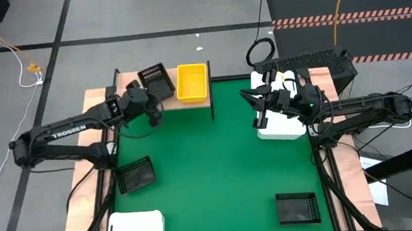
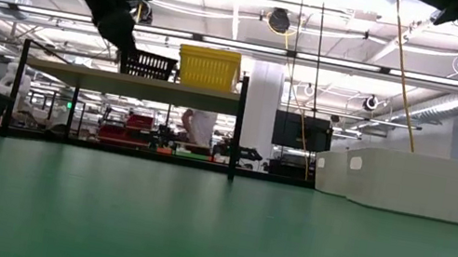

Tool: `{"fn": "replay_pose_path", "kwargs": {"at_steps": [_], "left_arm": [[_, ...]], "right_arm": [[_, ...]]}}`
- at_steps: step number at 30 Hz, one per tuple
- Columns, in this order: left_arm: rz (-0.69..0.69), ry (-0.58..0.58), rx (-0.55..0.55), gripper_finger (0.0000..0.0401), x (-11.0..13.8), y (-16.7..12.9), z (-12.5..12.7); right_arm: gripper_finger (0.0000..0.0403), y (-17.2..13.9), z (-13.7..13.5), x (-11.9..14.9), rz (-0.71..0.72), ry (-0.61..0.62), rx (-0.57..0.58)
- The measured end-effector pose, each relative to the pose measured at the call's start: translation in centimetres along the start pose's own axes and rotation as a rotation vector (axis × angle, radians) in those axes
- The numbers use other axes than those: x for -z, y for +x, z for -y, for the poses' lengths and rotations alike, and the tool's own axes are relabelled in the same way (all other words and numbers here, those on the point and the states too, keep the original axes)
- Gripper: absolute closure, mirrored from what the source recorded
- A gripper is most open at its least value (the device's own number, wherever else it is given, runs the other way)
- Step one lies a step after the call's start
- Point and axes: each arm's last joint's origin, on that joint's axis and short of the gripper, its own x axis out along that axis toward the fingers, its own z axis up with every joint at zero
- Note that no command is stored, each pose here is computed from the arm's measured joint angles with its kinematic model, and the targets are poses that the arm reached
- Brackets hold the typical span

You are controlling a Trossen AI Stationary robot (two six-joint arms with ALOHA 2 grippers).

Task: Stack baskets on shelf by color
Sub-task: Put the middle black bin on the shelf

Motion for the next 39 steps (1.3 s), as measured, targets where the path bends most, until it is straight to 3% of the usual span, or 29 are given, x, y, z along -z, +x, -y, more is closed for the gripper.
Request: {"fn": "replay_pose_path", "kwargs": {"at_steps": [5, 15, 25, 33, 39], "left_arm": [[-0.039, 0.025, 0.012, 0.0267, 0.4, -0.1, 0.1], [-0.072, 0.086, 0.007, 0.0391, 0.8, -0.3, 0.1], [-0.009, 0.294, 0.049, 0.0392, 0.6, -2.2, 0.7], [0.034, 0.270, 0.260, 0.0395, -1.7, -5.1, -1.5], [-0.032, 0.233, 0.341, 0.0394, -2.7, -4.3, -2.9]], "right_arm": [[0.0378, 0.0, 0.0, 0.0, 0.000, 0.000, 0.000], [0.0378, 0.0, 0.0, 0.0, -0.001, -0.004, 0.000], [0.0378, 0.0, 0.0, 0.1, -0.005, 0.002, -0.002], [0.0378, 0.0, 0.0, 0.0, -0.005, 0.003, -0.003], [0.0378, 0.0, 0.0, 0.0, 0.003, 0.003, -0.001]]}}
